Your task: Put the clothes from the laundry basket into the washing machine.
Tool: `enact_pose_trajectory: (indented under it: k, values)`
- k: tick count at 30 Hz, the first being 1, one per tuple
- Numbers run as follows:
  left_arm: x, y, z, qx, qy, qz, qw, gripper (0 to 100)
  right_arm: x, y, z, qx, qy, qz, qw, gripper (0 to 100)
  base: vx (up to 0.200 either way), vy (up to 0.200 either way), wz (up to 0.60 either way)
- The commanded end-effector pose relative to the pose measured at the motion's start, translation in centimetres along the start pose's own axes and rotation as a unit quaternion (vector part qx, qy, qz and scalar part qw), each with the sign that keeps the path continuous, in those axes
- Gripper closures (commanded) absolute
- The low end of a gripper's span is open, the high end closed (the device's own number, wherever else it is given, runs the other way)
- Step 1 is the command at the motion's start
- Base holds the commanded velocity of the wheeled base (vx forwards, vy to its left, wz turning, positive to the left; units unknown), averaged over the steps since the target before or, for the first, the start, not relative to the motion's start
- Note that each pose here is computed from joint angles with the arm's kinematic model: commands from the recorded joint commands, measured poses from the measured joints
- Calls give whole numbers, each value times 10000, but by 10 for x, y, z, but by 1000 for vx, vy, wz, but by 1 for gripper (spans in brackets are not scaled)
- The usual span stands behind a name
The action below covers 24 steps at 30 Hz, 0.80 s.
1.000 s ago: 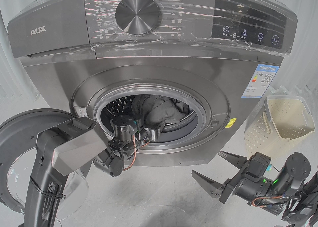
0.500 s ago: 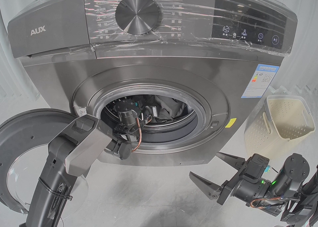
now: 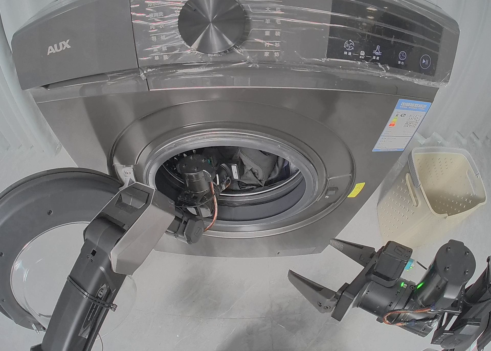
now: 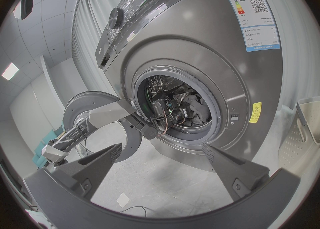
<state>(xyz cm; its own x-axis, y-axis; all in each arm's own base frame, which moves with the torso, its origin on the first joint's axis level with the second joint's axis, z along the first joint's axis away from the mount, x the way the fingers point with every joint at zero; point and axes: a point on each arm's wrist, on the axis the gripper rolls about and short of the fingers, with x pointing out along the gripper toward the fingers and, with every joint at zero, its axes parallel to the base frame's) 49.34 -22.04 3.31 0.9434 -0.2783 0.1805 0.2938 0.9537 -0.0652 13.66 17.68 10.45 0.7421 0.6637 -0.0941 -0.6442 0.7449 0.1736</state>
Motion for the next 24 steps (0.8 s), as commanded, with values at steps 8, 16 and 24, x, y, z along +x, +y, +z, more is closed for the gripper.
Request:
enact_pose_trajectory:
  k: [8,16,24]
  values:
    - [-26,-1,5,63,453,-16,9990,0,0,1,-1,-3,13,18,10000,0,0,0,0]
    - [-71,-18,39,77,754,-248,9968,0,0,1,0,1,2,36,10000,0,0,0,0]
    - [-131,-48,60,45,907,-730,9932,0,-1,1,0,0,7,66,10000,0,0,0,0]
